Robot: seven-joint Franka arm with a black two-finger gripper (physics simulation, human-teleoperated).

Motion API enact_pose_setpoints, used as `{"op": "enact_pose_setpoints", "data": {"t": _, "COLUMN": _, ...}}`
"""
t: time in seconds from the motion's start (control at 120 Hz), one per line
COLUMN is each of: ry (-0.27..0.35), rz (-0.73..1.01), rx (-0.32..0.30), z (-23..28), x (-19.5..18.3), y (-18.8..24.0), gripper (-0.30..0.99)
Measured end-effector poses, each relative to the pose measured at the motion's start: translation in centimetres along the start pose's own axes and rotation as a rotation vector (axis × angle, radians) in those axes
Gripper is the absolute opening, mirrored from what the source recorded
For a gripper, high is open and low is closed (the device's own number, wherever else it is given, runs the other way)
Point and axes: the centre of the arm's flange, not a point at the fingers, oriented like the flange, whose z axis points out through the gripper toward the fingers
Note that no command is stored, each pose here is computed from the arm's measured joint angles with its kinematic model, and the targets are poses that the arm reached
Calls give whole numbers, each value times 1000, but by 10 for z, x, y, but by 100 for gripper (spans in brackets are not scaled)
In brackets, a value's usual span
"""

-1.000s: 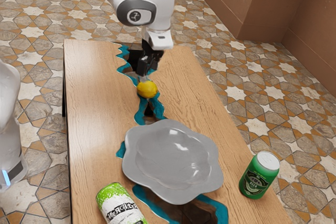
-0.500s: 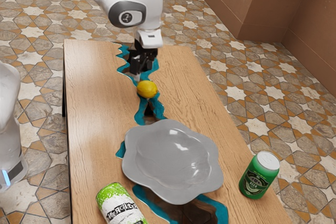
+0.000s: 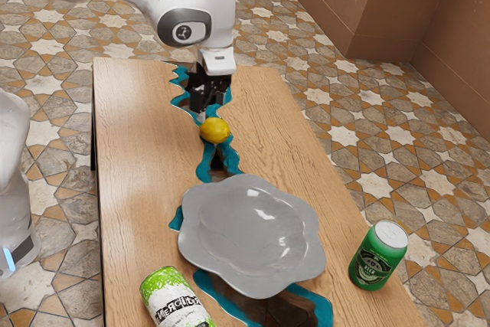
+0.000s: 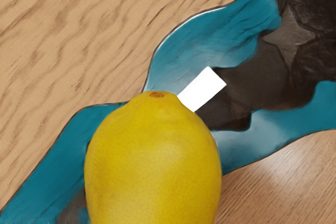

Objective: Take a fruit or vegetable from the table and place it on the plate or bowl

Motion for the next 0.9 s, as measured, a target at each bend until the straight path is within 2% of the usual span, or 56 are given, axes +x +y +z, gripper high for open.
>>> {"op": "enact_pose_setpoints", "data": {"t": 0.3, "ry": 3, "rz": -38, "rx": 4, "z": 1, "x": 1, "y": -1, "gripper": 69}}
{"op": "enact_pose_setpoints", "data": {"t": 0.9, "ry": -52, "rz": -102, "rx": -19, "z": 46, "x": 10, "y": -9, "gripper": 66}}
